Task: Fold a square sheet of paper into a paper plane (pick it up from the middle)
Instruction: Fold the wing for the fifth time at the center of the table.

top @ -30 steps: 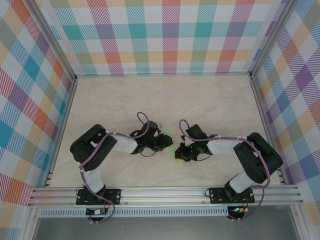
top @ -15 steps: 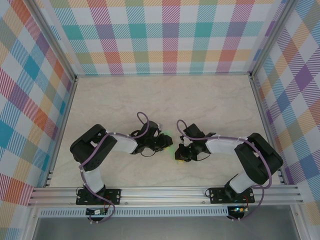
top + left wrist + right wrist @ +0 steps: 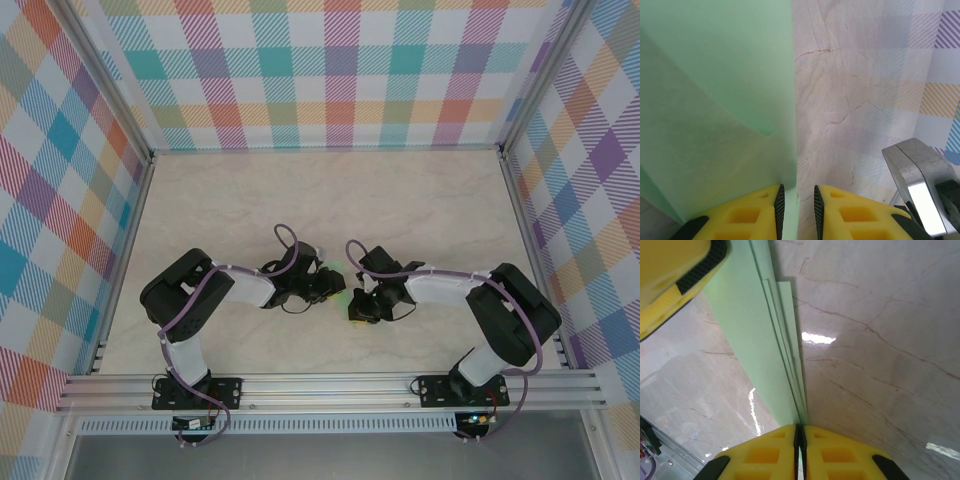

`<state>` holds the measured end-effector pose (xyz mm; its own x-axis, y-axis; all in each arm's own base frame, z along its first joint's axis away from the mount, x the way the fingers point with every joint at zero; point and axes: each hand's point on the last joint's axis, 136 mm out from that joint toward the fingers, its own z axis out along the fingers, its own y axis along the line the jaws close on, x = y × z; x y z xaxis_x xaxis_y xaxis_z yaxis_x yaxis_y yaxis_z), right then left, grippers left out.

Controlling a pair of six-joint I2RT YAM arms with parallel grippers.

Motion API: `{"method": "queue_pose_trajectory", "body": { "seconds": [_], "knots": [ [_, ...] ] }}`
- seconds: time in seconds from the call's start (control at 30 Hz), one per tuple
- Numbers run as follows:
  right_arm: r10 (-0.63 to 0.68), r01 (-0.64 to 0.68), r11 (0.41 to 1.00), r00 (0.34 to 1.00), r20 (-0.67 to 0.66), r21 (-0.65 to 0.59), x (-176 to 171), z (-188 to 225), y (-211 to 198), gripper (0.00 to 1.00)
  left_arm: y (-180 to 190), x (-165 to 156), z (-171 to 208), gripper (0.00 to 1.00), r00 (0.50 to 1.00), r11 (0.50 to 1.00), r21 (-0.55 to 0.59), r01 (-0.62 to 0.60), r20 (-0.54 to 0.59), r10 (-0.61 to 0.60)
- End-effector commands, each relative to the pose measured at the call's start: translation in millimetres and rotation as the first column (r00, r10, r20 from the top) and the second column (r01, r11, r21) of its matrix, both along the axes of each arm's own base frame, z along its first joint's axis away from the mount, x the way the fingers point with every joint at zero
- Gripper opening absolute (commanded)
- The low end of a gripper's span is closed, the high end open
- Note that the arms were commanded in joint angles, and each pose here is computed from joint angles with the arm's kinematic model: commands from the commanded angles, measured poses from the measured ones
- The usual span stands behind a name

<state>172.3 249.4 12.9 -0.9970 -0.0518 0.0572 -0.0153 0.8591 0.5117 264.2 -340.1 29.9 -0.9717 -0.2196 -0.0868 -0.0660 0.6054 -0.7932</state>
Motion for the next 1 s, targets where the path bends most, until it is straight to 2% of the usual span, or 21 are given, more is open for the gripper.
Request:
{"method": "queue_pose_trajectory", "body": {
  "seconds": [0.0,0.23,0.7,0.97],
  "knots": [
    [0.032,-0.036,0.996,0.998,-0.047,-0.086,-16.0,-5.8,-15.0,0.13,2.3,-5.0,-11.3,0.25,1.000,0.999,0.047,0.014,-0.023,-0.013],
    [0.052,-0.056,0.996,0.997,-0.051,-0.076,-19.4,-2.6,-12.0,0.16,3.1,-6.0,-13.1,0.25,1.000,0.999,0.052,0.015,-0.028,-0.013],
    [0.085,-0.102,0.960,0.993,-0.078,-0.260,-27.3,-21.5,-27.9,0.12,4.0,-6.2,-12.5,0.25,1.000,0.998,0.054,0.013,-0.028,-0.012],
    [0.083,-0.091,0.971,0.995,-0.046,-0.223,-23.9,-14.5,-21.5,0.12,5.5,-7.4,-13.1,0.25,1.000,0.998,0.058,0.013,-0.028,-0.011]
  ]
}}
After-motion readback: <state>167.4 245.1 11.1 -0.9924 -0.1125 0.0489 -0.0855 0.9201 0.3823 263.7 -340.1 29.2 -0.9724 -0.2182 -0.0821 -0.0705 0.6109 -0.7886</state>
